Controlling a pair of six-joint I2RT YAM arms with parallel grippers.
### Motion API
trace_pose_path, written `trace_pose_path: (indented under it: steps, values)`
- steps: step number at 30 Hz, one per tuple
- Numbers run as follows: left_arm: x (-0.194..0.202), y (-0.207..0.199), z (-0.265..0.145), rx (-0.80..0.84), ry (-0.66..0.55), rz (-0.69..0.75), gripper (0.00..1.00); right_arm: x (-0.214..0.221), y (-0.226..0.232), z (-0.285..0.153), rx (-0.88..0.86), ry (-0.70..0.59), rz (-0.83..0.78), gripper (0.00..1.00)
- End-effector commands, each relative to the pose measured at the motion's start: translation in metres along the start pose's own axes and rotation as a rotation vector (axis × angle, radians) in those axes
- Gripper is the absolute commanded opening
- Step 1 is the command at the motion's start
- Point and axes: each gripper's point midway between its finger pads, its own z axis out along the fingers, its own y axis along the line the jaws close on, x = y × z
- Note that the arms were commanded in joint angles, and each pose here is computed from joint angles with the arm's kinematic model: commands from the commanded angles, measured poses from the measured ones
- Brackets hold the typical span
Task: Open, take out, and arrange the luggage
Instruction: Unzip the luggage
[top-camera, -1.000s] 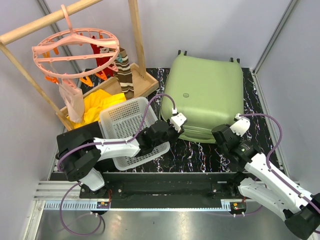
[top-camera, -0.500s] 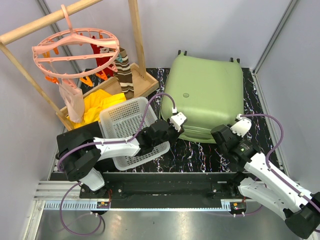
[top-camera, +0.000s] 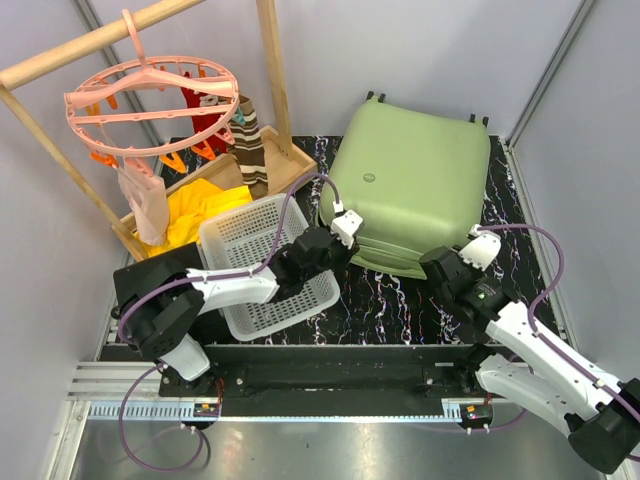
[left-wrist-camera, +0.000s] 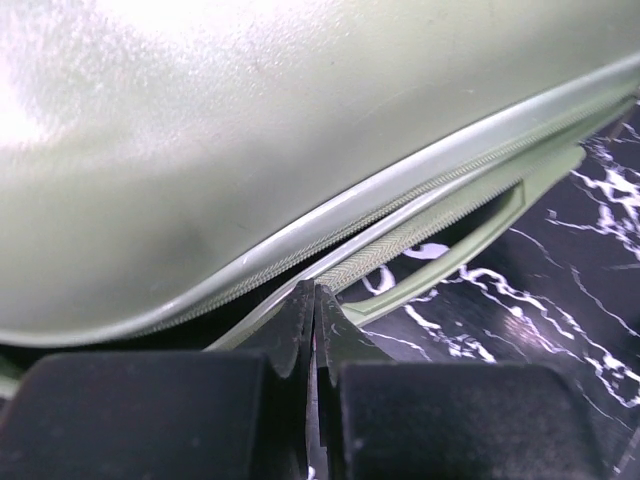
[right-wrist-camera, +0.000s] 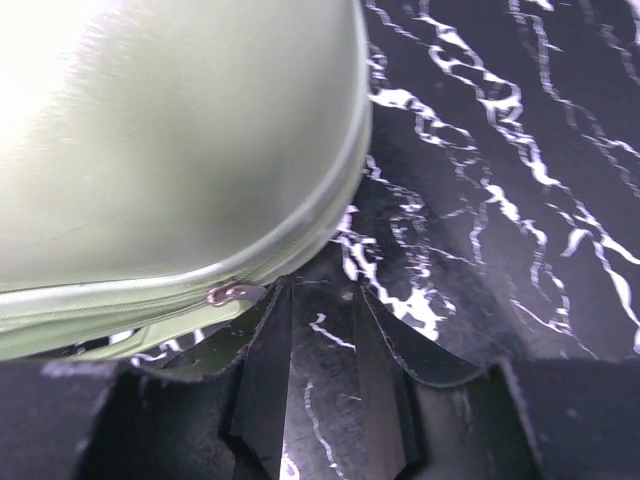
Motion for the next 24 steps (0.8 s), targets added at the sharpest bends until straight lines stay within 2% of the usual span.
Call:
trace_pose_path:
  steps: [1,4,8,10,16,24]
  values:
    - [0.047,0.044,-0.002,-0.166,0.156,0.017,0.00,-0.010,0.022,-0.005,-0.109,-0.016,0.029,0.39]
    - [0.047,0.046,-0.002,-0.174,0.159,0.010,0.00,-0.020,0.041,-0.015,-0.233,-0.042,0.067,0.40]
    - [0.050,0.051,-0.001,-0.187,0.175,-0.003,0.00,-0.014,0.058,-0.014,-0.284,-0.003,-0.006,0.43]
    - [0.052,0.055,-0.001,-0.199,0.181,-0.013,0.00,-0.003,0.066,-0.009,-0.271,0.020,-0.067,0.44]
    - [0.055,0.069,-0.004,-0.238,0.193,-0.051,0.00,-0.003,0.079,-0.005,-0.255,0.006,-0.101,0.47]
    - [0.057,0.076,-0.005,-0.242,0.202,-0.074,0.00,-0.014,0.071,-0.003,-0.197,-0.041,-0.064,0.47]
